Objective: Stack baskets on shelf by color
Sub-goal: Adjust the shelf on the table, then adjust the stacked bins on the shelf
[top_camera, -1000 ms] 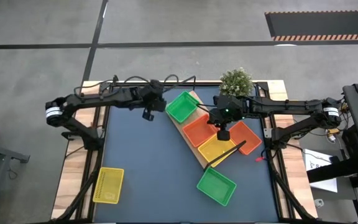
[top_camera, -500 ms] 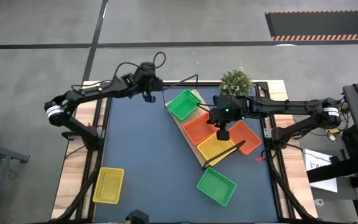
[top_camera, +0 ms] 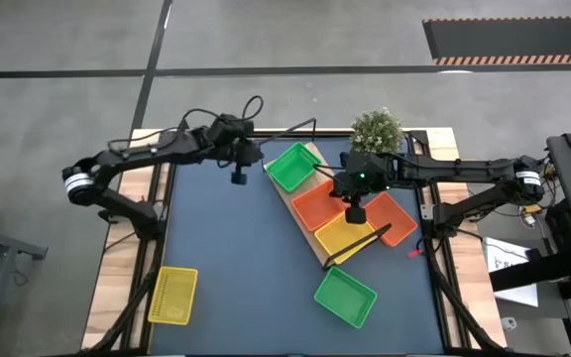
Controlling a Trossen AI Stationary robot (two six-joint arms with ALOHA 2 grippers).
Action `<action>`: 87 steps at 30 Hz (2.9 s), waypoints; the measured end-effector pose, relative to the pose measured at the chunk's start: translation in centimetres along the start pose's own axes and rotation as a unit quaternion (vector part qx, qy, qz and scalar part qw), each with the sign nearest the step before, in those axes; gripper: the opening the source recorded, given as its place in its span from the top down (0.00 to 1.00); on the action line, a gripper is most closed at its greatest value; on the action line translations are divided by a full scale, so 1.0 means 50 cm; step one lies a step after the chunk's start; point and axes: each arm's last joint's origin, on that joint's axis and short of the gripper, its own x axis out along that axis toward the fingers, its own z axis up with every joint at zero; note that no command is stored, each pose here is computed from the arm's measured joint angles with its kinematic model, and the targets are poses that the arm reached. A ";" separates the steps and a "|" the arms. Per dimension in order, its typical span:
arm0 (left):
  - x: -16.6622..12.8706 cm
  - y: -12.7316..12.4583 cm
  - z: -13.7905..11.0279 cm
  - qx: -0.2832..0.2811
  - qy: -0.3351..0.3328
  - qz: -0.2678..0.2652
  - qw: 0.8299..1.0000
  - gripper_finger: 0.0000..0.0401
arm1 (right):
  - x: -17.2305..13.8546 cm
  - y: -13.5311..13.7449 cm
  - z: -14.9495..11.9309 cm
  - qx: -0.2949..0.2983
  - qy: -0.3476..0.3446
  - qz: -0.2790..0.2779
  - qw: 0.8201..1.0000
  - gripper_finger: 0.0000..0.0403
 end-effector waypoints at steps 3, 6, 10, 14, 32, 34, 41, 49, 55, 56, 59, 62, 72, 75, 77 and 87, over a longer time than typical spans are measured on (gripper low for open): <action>0.031 0.005 -0.012 0.002 0.018 0.062 0.998 1.00 | 0.000 0.000 0.000 0.001 0.000 -0.001 1.000 0.98; 0.042 0.019 -0.014 0.010 0.041 0.141 0.989 1.00 | 0.000 0.000 0.000 0.001 0.000 -0.001 1.000 0.98; 0.043 0.034 -0.026 0.021 0.098 0.202 0.974 1.00 | 0.000 0.000 0.000 0.001 0.000 -0.001 1.000 0.98; 0.037 0.051 -0.038 0.009 0.121 0.239 0.963 1.00 | 0.000 -0.001 0.001 0.001 -0.003 -0.002 1.000 0.98; 0.019 -0.095 0.006 -0.029 0.021 0.037 0.999 1.00 | 0.017 -0.122 0.048 0.005 0.025 -0.141 0.990 0.98; 0.030 -0.105 0.001 -0.037 0.023 0.032 0.999 1.00 | 0.034 -0.160 0.057 -0.007 0.040 -0.152 0.988 0.98; 0.077 -0.103 0.003 -0.061 -0.027 0.069 0.995 1.00 | 0.092 -0.286 0.052 -0.004 0.126 -0.135 0.983 0.98; 0.117 -0.116 -0.015 -0.059 -0.001 0.044 0.997 1.00 | 0.143 -0.344 0.015 0.010 0.166 -0.098 0.981 0.98; 0.150 -0.116 -0.014 -0.060 -0.011 0.050 0.997 1.00 | 0.169 -0.353 0.005 0.012 0.173 -0.094 0.980 0.98; 0.153 -0.115 -0.015 -0.060 -0.011 0.050 0.997 1.00 | 0.173 -0.353 0.003 0.013 0.175 -0.093 0.980 0.98; 0.157 -0.113 -0.019 -0.062 -0.008 0.052 0.997 1.00 | 0.183 -0.354 -0.002 0.014 0.182 -0.088 0.979 0.98; 0.156 -0.107 -0.023 -0.066 0.000 0.063 0.996 1.00 | 0.182 -0.350 -0.007 0.016 0.195 -0.080 0.977 0.98; 0.153 -0.090 -0.030 -0.073 -0.004 0.077 0.994 1.00 | 0.143 -0.334 -0.003 0.022 0.210 -0.069 0.975 0.98; 0.153 -0.090 -0.031 -0.073 -0.004 0.077 0.994 1.00 | 0.134 -0.330 0.002 0.022 0.205 -0.071 0.976 0.98; 0.153 -0.091 -0.032 -0.073 -0.003 0.077 0.994 1.00 | 0.131 -0.328 0.004 0.025 0.205 -0.074 0.976 0.98; 0.102 -0.097 0.009 -0.081 -0.037 0.108 0.990 1.00 | 0.024 -0.269 0.032 0.045 0.197 -0.075 0.977 0.98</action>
